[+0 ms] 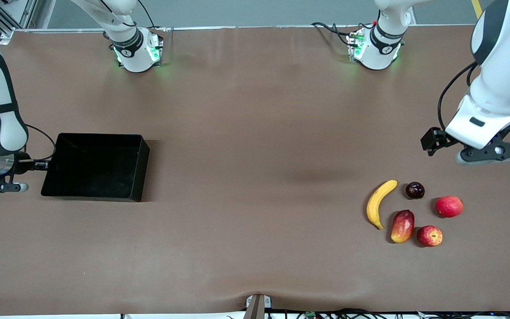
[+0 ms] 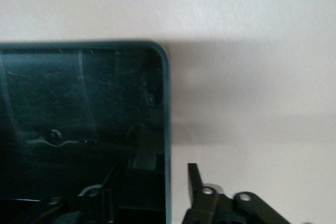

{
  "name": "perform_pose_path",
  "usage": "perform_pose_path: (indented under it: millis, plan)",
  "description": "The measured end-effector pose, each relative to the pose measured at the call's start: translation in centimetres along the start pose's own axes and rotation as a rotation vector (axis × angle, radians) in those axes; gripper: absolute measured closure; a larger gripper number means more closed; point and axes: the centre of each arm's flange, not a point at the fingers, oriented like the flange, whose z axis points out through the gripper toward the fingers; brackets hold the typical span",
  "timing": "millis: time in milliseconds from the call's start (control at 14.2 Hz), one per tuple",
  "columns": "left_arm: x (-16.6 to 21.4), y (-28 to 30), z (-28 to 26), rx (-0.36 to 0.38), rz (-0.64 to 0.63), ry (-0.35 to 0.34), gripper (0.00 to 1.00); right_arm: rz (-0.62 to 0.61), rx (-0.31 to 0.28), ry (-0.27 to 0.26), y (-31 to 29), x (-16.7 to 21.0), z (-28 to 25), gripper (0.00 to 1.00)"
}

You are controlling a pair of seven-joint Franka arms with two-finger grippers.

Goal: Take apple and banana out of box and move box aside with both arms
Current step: 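Open the left gripper and lift it away from the banana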

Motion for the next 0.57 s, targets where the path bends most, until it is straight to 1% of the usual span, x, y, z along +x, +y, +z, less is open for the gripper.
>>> perform_pose_path:
  millis: [71,141,283,353,494,565]
  plan:
    - [-0.5,0.4,-1.1,-0.027,-0.004,0.006,0.00,-0.013,-0.009,0.025,-0.5,0.8,-1.2,0.29]
    - [-1.1,0.6,-2.3,-0.048,-0.008,0.011,0.00,-0.027,-0.022,0.062,-1.1,1.9,-3.2,0.18]
    - [-2.1,0.6,-4.0,-0.059,-0.004,0.017,0.00,-0.074,-0.048,0.120,-3.5,4.0,-7.6,0.00]
    - [-2.6,0.4,-4.5,-0.058,0.009,0.013,0.00,-0.106,-0.075,0.149,-5.0,5.0,-9.6,0.00]
    - [-3.2,-0.7,-5.2,-0.062,0.023,-0.007,0.00,-0.173,-0.164,0.197,-7.3,6.4,-13.3,0.00]
    - [-3.5,-1.6,-5.4,-0.074,0.030,-0.015,0.00,-0.189,-0.188,0.224,-8.0,6.9,-15.0,0.00]
